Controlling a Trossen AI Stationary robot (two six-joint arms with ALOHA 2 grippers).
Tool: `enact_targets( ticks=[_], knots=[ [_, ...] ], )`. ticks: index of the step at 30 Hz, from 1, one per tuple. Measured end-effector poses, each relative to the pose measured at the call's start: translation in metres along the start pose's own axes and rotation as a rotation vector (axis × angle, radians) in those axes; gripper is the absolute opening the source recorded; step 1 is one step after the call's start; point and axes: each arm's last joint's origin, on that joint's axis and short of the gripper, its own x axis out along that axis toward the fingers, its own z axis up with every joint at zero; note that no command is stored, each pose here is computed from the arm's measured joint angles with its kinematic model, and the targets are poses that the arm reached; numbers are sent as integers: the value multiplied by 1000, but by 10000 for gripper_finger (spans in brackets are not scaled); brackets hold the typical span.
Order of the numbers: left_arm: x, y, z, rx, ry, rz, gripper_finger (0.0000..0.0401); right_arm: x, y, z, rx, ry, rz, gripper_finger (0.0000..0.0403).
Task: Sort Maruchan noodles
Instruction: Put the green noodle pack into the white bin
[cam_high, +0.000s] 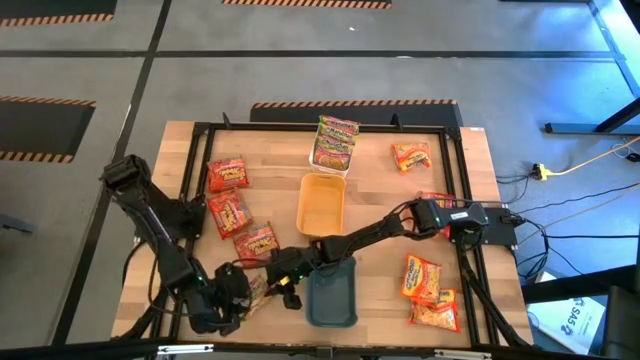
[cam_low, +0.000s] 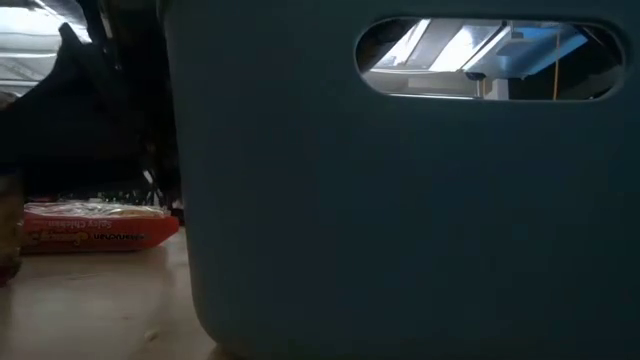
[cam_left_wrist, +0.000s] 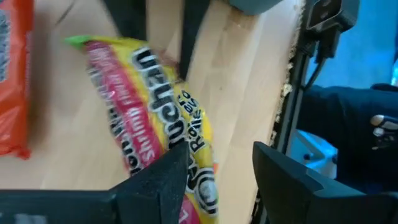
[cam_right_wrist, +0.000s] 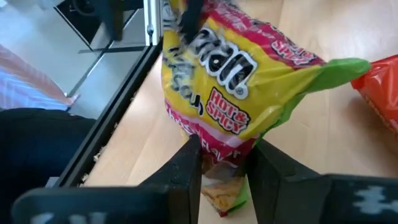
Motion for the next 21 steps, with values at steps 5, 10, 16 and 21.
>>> enact_targets(
  ticks=[5,10,16,21],
  knots=[
    [-20,6,9,-8,-38,-8,173,1,9,0,-31,1,-18,83],
    [-34,13,15,-14,-109,18,172,-2,13,2,-53,0,-47,83],
    [-29,11,17,-47,-101,8,176,-1,14,3,-63,-4,-68,83],
    [-22,16,22,-114,-37,24,210,-1,14,3,-86,-8,-95,83]
  ],
)
